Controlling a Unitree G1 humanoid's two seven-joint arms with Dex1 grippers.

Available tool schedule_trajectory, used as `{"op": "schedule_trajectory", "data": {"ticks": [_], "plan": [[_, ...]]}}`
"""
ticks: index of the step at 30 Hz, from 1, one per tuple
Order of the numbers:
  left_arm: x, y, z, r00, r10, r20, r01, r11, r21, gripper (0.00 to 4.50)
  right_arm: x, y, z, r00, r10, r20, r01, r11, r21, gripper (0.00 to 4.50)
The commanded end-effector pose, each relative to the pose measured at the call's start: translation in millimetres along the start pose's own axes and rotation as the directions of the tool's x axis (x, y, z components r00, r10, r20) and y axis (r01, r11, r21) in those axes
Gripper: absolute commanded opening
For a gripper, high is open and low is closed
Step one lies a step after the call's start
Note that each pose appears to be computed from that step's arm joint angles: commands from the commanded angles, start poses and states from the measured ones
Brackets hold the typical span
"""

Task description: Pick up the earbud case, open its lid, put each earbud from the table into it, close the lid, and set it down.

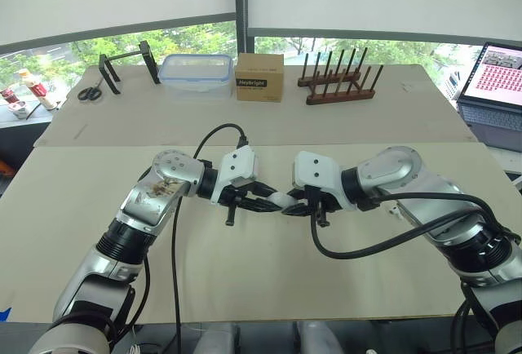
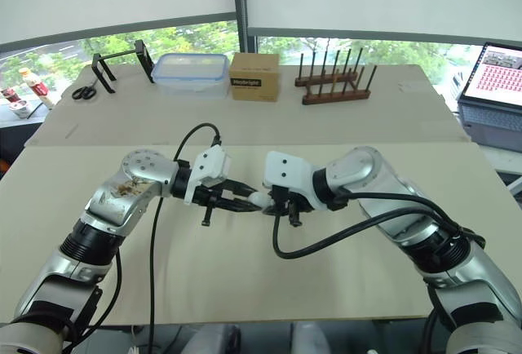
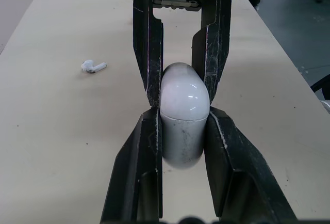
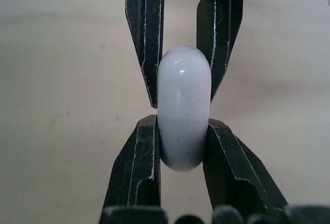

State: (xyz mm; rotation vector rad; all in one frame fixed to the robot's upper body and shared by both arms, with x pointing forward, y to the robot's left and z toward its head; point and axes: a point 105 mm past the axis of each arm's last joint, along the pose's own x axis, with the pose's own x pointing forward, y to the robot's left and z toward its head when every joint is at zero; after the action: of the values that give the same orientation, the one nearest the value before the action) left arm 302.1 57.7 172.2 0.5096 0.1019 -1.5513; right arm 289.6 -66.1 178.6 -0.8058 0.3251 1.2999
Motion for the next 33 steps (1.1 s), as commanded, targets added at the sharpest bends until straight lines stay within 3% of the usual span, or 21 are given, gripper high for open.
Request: {"op": "schedule_trajectory", "data": {"ticks": [1,7,13,20,33], "plan": [[-5.2,0.9,-1.2,1.0,0.02,-0.009,-0.02,1.0,0.007,0.6,-17.9,-7.3,11.7,0.998,-0.058,0.032,0.06,0.997,-0.053,2.11],[-9.7,0.3,-3.3,0.997,0.031,0.068,-0.027,0.998,-0.064,0.6,-37.1,-13.0,4.8,0.99,-0.139,0.005,0.138,0.98,-0.145,4.14],[-14.0,7.8,5.3,0.942,0.101,0.319,-0.042,0.981,-0.187,0.6,-48.9,-8.1,15.0,0.977,-0.167,0.133,0.197,0.945,-0.262,4.19],[-3.6,-0.8,7.1,0.942,0.056,0.331,-0.021,0.994,-0.111,0.6,-47.9,-17.8,25.3,0.947,-0.244,0.21,0.291,0.928,-0.232,4.19],[-2.3,-12.5,6.5,0.96,-0.004,0.28,0.011,1.0,-0.025,0.6,-58.0,-37.7,33.9,0.926,-0.293,0.237,0.331,0.933,-0.142,4.19]]}}
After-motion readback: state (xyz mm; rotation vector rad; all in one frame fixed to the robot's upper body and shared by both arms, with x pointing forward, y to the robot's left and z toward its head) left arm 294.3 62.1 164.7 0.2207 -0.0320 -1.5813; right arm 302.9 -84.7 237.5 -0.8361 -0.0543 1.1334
